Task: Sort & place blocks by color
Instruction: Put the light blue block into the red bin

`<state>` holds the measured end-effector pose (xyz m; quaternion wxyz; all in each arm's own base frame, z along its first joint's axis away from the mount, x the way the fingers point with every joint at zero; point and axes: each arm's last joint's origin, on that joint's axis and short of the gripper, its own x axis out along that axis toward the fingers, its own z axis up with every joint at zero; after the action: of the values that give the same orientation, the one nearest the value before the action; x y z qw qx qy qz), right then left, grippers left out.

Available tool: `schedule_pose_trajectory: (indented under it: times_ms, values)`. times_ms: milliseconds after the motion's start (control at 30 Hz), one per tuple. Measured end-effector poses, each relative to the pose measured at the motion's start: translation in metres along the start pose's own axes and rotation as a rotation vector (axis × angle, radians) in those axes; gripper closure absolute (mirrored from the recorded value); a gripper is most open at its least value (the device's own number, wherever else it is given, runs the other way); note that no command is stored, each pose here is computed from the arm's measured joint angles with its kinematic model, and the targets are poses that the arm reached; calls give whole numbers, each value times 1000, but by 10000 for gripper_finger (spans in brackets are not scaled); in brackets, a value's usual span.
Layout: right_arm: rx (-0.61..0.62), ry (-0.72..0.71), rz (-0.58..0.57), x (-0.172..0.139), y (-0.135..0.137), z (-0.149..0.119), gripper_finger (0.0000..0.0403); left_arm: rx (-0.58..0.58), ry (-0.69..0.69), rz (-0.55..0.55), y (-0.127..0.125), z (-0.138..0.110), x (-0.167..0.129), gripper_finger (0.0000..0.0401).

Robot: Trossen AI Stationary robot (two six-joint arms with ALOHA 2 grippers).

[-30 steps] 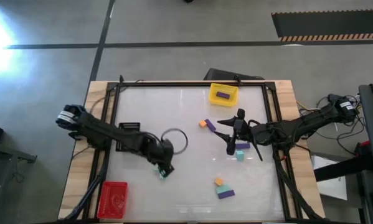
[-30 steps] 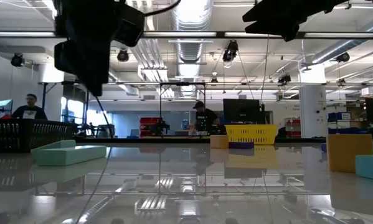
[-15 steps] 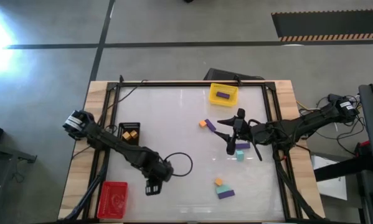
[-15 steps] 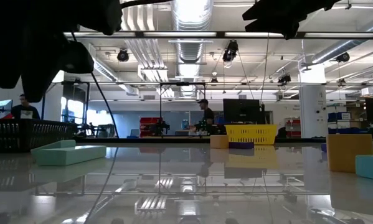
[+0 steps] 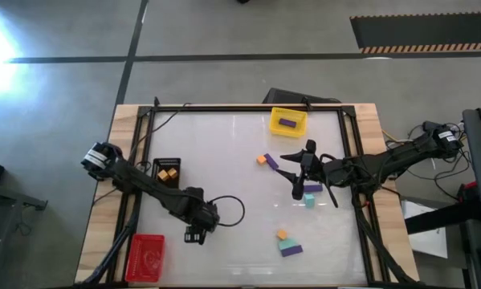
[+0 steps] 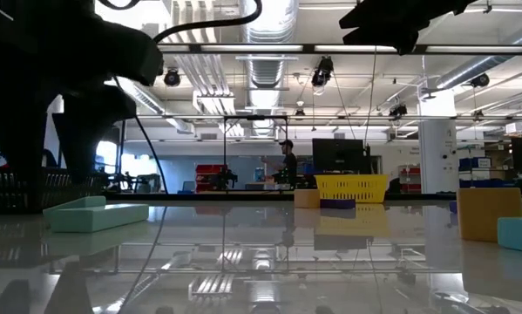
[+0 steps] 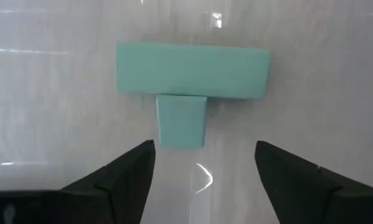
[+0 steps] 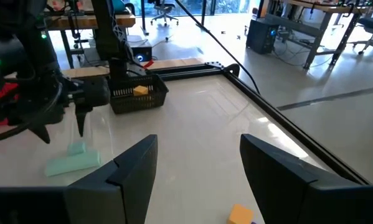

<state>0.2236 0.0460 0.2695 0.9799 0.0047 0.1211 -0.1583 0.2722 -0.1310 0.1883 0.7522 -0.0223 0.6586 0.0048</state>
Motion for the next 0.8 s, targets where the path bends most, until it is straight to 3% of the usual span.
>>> schedule_pose_trajectory:
  times_ms: [467,800]
  values:
    - [0,-1,0,0,0,0,184,1,-124,51,4,-2,22,139]
    - [-3,-1,0,0,0,0,184,17,-114,58,5,-4,25,156]
